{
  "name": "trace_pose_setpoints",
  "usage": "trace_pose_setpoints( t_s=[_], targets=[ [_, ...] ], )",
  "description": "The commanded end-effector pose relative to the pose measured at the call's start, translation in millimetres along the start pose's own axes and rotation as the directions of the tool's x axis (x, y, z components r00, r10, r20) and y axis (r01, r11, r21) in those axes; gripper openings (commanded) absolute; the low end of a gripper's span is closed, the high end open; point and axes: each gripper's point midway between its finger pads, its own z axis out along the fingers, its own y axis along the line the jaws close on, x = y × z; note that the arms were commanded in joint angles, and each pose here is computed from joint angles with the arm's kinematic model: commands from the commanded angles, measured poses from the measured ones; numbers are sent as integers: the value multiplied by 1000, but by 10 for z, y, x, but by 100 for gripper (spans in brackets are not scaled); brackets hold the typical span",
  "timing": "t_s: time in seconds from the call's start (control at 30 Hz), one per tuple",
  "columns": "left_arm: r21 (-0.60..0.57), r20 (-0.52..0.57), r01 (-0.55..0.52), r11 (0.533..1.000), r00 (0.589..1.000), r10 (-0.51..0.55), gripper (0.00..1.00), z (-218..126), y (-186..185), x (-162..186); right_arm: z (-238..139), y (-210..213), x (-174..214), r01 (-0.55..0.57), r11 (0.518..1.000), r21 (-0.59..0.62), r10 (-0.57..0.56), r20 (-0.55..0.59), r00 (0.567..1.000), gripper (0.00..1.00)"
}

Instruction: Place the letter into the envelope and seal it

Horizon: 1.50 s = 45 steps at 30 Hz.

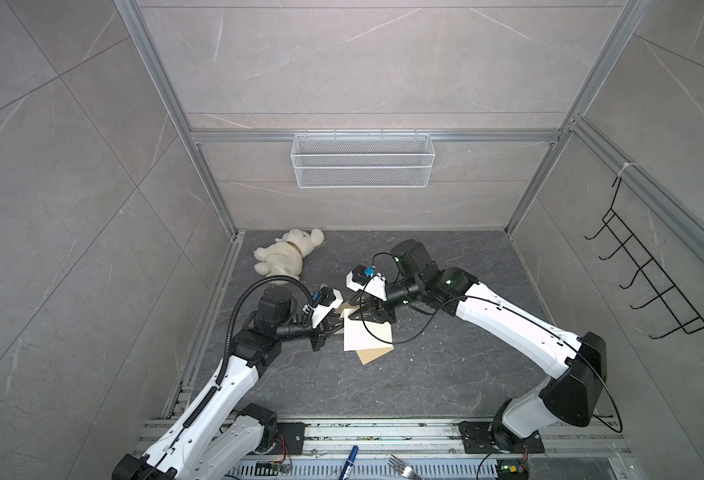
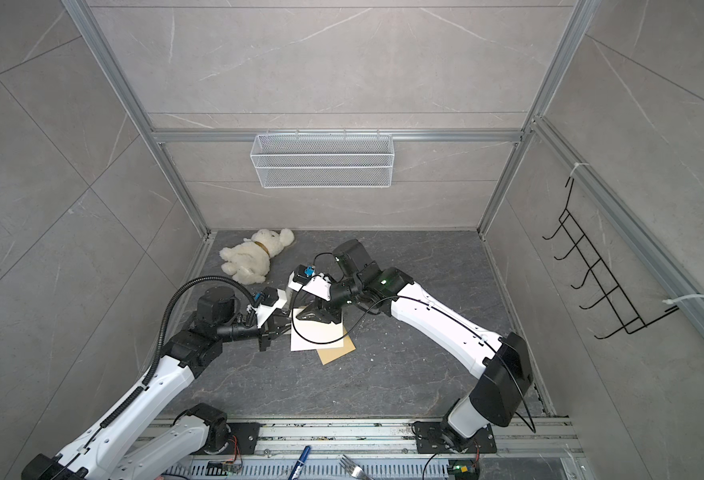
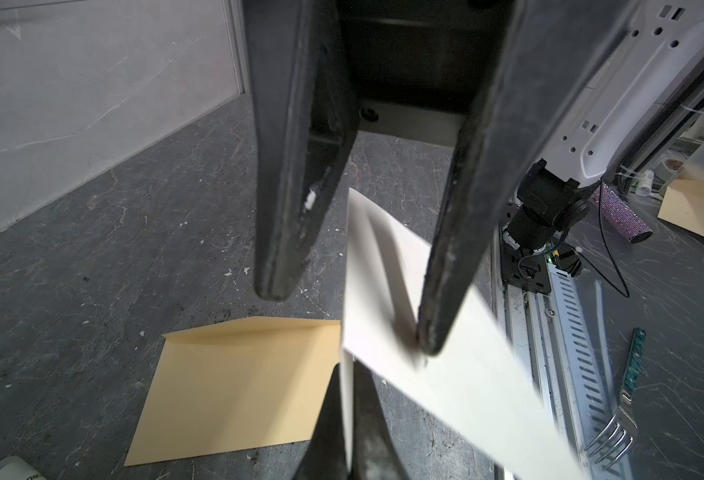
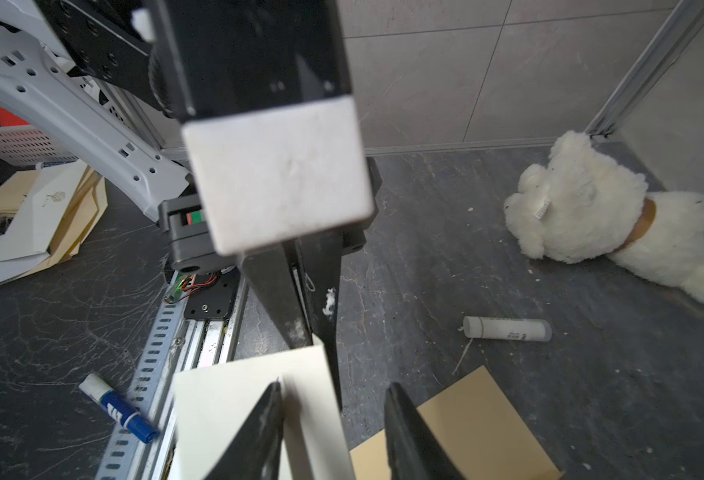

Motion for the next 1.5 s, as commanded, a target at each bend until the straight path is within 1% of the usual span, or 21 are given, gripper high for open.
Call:
trace_pose_setpoints(
  t_s=[0.0, 0.13, 0.2, 0.37, 0.4, 0.47, 0.53, 0.63, 0.67, 0.73, 0.87, 0.97, 1.0, 1.07, 1.17, 1.23, 1.37, 1.47],
  targets=[
    [17, 60, -38, 999, 998, 37, 0, -56, -58, -183, 0, 34, -48, -6, 999, -39, 6, 8, 1000, 33],
    [19, 62, -41, 999, 997, 39, 0, -59, -63, -187, 14, 43, -29, -14, 999, -47, 14, 4, 1000, 22],
    [19, 60, -38, 999, 998, 37, 0, -53, -58, -179, 8, 41, -19, -13, 999, -42, 13, 1, 1000, 15],
    [17, 54, -32, 999, 998, 32, 0, -44, -47, -162, -2, 22, -2, 0, 1000, -20, 0, -2, 1000, 1],
    [14, 53, -31, 999, 998, 30, 0, -46, -44, -161, -7, 12, 8, 3, 1000, -11, -3, -5, 1000, 0],
    [5, 47, -32, 999, 998, 32, 11, -47, -30, -152, -25, -3, 26, 12, 1000, 10, -12, -14, 1000, 0],
    [-8, 42, -38, 999, 998, 38, 18, -54, -20, -147, -51, -22, 63, 23, 999, 39, -21, -28, 999, 0],
    [-27, 40, -52, 998, 998, 53, 31, -77, -11, -143, -141, -61, 135, 56, 993, 105, -49, -60, 997, 0],
    [-29, 45, -61, 998, 997, 62, 34, -87, -20, -155, -170, -60, 157, 68, 990, 121, -59, -69, 996, 0],
    [-11, 69, -84, 996, 994, 84, 42, -110, -80, -197, -241, -69, 224, 95, 982, 163, -80, -93, 992, 0],
    [26, 138, -151, 988, 980, 146, 63, -165, -229, -276, -312, -18, 312, 144, 971, 190, -127, -102, 987, 0],
    [37, 183, -194, 980, 966, 184, 74, -205, -312, -325, -314, 31, 343, 180, 965, 188, -167, -85, 982, 0],
    [39, 194, -203, 978, 962, 192, 75, -214, -329, -337, -312, 29, 346, 189, 963, 192, -176, -81, 981, 0],
    [44, 205, -212, 976, 958, 198, 77, -217, -348, -335, -292, 48, 336, 202, 962, 181, -192, -69, 979, 0],
    [70, 214, -206, 976, 959, 187, 76, -203, -370, -340, -249, 93, 301, 222, 963, 153, -218, -37, 975, 0],
    [90, 214, -196, 976, 961, 174, 72, -190, -377, -345, -215, 108, 288, 231, 962, 142, -230, -27, 973, 0],
    [108, 202, -173, 979, 968, 149, 62, -161, -359, -334, -157, 159, 267, 241, 963, 119, -240, -24, 970, 0],
    [109, 201, -174, 979, 968, 150, 57, -161, -360, -331, -127, 201, 253, 255, 961, 107, -254, -22, 967, 0]
  ],
)
